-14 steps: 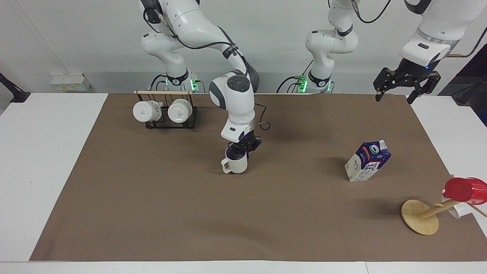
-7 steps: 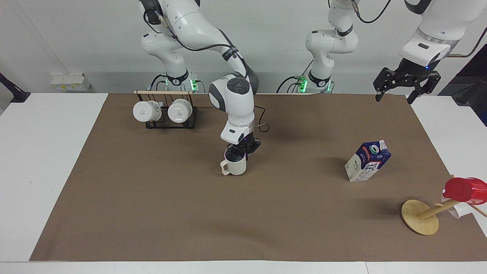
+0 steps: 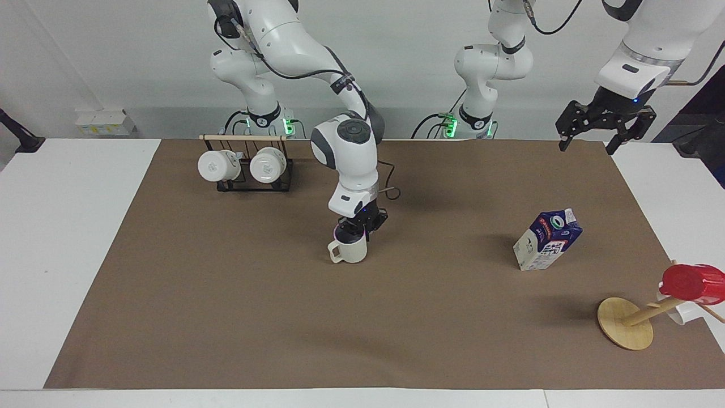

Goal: Place cup and milk on table
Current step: 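Carry the white mug with the right gripper toward the table centre, then lower the mug onto the table and open the right gripper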

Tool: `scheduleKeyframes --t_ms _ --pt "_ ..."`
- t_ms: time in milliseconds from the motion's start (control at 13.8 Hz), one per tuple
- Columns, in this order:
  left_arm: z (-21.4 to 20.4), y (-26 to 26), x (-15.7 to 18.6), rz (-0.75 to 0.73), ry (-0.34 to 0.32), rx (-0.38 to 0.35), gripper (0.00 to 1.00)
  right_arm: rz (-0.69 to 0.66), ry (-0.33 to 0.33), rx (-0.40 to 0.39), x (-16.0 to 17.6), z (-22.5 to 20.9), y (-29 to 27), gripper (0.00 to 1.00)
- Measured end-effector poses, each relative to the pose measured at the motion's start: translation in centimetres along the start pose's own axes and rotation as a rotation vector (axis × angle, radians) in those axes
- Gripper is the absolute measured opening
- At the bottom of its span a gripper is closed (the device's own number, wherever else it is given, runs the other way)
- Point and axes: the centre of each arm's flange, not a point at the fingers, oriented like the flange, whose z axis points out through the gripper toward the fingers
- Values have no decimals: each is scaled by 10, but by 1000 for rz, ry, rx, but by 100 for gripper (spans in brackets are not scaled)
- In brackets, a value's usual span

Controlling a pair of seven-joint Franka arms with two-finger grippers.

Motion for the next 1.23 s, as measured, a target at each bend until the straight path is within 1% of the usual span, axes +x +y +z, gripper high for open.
scheduleKeyframes --t_ms 145,217,289,506,578,795,1012,1229 --pt "0 0 0 0 0 0 100 4 2 0 1 -1 2 41" --pt "0 0 0 0 0 0 100 7 4 1 2 -1 3 53" --pt "0 0 0 0 0 0 100 14 7 1 3 -3 4 63" --pt "0 0 0 0 0 0 100 69 30 9 12 -22 16 98" --pt "0 0 0 0 0 0 100 95 30 21 15 -34 23 100" --pt "0 0 0 0 0 0 100 170 15 38 18 -86 51 100" --pt "0 0 0 0 0 0 100 227 -25 21 12 -133 87 100" --pt "0 0 0 0 0 0 100 284 -57 -3 7 -160 125 100"
